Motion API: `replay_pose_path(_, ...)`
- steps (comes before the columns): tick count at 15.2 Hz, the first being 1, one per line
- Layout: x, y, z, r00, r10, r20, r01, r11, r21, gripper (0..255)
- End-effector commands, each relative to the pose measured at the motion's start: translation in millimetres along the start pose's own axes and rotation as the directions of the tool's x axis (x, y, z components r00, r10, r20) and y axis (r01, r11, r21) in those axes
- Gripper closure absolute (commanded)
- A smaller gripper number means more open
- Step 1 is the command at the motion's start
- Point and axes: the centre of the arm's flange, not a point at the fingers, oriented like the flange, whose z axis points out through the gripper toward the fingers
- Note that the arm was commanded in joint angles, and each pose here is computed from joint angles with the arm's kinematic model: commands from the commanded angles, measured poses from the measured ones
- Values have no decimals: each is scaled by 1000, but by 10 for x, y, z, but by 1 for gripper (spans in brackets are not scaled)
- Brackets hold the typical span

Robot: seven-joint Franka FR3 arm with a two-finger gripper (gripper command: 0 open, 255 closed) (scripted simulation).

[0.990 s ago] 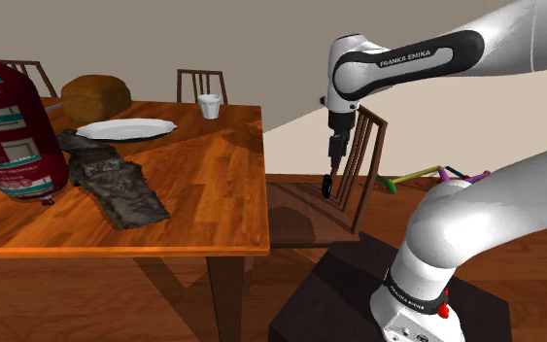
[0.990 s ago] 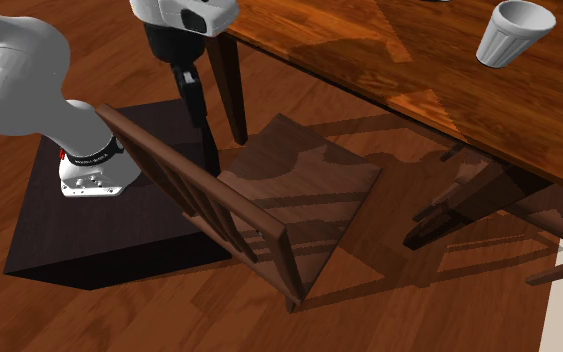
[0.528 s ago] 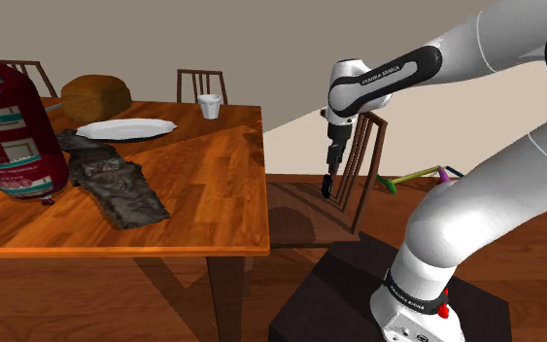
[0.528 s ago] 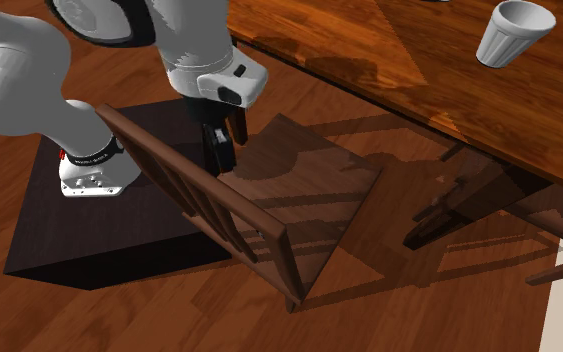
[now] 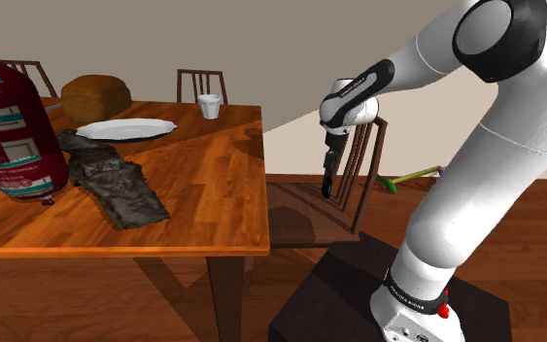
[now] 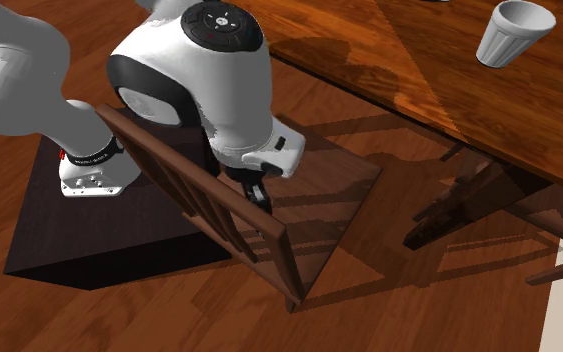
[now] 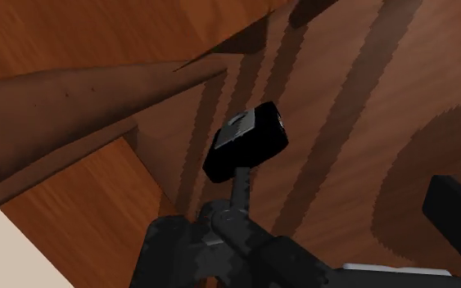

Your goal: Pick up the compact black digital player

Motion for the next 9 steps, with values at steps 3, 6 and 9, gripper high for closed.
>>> replay_pose_path(3, 65, 431, 371, 1000, 0, -22, 0, 1000, 9, 0)
replay_pose_path(6, 84, 496, 528, 1000, 0, -26, 0, 1000, 11, 0)
replay_pose_path(9, 88, 496, 687, 1000, 0, -26, 0, 1000, 11, 0)
